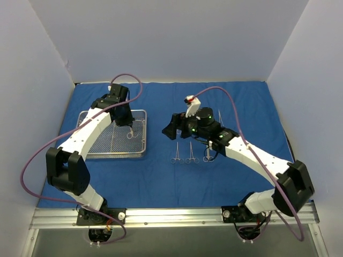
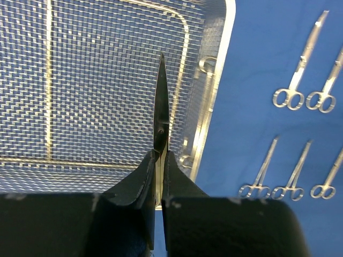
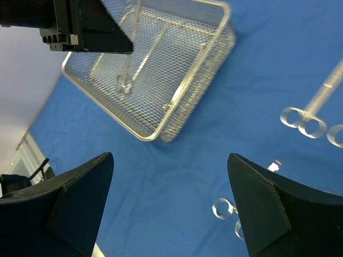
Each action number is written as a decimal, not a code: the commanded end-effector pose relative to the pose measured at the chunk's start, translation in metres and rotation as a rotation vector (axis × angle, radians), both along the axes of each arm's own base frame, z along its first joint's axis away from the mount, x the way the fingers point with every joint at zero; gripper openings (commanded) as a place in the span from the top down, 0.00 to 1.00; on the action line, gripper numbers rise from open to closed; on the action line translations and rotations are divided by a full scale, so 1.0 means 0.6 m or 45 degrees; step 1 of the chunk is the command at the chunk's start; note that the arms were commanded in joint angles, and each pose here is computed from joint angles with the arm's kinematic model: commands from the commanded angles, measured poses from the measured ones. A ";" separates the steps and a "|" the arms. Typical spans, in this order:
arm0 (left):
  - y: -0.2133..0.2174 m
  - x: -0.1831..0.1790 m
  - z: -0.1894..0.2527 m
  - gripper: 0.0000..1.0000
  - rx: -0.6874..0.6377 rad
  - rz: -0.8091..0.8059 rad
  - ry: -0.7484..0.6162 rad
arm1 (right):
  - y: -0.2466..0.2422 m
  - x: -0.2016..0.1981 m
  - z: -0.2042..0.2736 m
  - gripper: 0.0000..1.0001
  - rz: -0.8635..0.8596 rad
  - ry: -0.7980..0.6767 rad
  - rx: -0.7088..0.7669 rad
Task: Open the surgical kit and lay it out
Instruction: Place the medical item in the surgical kit.
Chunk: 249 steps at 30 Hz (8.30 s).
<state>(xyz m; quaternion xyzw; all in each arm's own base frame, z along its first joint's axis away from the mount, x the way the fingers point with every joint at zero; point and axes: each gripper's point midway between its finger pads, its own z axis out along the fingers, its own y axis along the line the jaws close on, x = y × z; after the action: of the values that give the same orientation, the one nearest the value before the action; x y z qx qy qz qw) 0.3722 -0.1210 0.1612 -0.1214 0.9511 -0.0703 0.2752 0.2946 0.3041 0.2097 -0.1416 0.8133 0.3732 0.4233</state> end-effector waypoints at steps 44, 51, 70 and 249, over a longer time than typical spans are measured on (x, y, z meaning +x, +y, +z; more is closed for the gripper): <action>-0.111 -0.042 0.142 0.87 -0.192 -0.079 -0.327 | 0.228 -0.011 -0.007 1.00 0.433 -0.018 0.472; -0.106 -0.053 0.195 0.29 -0.225 -0.165 -0.478 | 0.211 -0.024 0.016 1.00 0.443 -0.027 0.498; -0.135 -0.157 0.361 0.06 -0.808 -0.933 -1.100 | 0.136 -0.101 0.152 1.00 0.733 -0.179 0.561; 0.088 -0.121 0.166 0.06 0.253 -0.213 -0.763 | -0.412 -0.004 -0.297 1.00 -0.568 0.917 -1.018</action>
<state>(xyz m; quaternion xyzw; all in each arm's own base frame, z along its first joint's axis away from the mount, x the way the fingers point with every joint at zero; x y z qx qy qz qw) 0.3010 -0.0723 0.2607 0.0084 0.8373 -0.0433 0.5449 0.2984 0.0611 0.0269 0.0189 0.9917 -0.0293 0.1238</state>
